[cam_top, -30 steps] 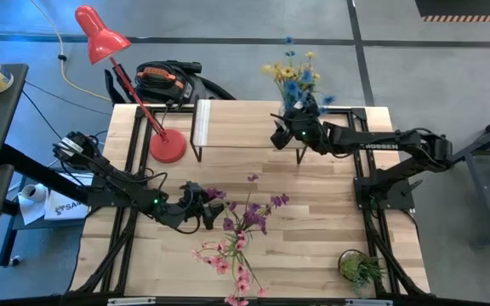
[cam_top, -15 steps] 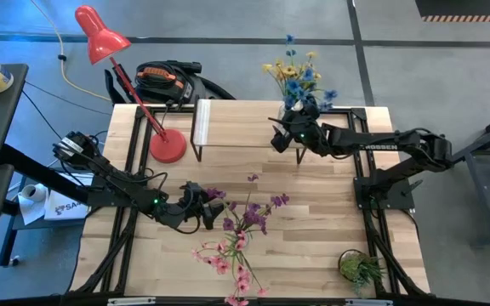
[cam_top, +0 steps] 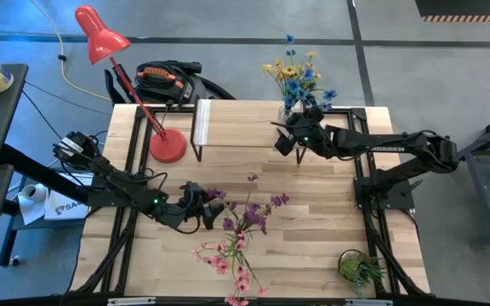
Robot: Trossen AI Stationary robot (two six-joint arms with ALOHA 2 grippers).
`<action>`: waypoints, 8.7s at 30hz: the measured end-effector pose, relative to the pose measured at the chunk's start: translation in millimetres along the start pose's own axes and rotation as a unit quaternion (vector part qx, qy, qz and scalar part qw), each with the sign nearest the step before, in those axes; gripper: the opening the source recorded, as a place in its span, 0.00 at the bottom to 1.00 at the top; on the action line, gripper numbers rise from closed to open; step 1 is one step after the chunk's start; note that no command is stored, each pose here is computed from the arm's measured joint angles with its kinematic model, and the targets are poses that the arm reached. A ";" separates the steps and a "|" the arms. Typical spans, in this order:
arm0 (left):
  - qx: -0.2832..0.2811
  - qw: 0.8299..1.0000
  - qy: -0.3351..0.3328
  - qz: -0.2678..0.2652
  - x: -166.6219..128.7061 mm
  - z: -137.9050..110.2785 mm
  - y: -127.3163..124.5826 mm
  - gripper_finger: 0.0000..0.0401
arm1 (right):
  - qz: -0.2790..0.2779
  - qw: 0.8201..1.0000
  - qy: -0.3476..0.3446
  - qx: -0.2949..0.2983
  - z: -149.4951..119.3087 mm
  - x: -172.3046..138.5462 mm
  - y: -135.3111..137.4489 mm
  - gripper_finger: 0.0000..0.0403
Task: Pick and place flowers into a vace then onto a shelf
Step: Put the top vase on the shelf, then put the vase on the shelf
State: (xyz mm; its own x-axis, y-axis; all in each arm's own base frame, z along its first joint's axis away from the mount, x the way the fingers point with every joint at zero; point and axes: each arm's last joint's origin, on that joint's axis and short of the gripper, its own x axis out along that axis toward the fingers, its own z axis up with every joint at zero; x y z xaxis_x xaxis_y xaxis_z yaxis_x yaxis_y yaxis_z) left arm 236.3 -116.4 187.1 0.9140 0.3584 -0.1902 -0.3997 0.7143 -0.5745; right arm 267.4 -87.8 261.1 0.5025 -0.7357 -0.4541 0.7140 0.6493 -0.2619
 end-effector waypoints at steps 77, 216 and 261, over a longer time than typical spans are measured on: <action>0.102 0.951 0.247 -0.156 -36.3 -68.8 -15.0 0.79 | 0.272 0.931 0.217 0.112 -113.7 -175.9 137.9 0.92; 0.234 0.964 0.067 0.103 36.3 -5.1 -59.4 0.78 | 0.247 0.931 0.254 0.086 -140.5 -152.0 168.8 0.92; 0.201 0.936 -0.056 0.284 103.6 195.9 65.9 0.63 | 0.216 0.958 0.172 0.082 -135.9 -149.4 167.8 0.92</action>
State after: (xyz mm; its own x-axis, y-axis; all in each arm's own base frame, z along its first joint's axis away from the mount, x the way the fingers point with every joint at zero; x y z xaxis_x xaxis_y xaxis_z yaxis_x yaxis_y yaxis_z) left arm 290.9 85.6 285.5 0.5426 0.7936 -0.2754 -0.8331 0.5503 -0.0557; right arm 245.9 157.2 169.2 0.5984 -0.2802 -0.7506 0.5565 0.8194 0.1378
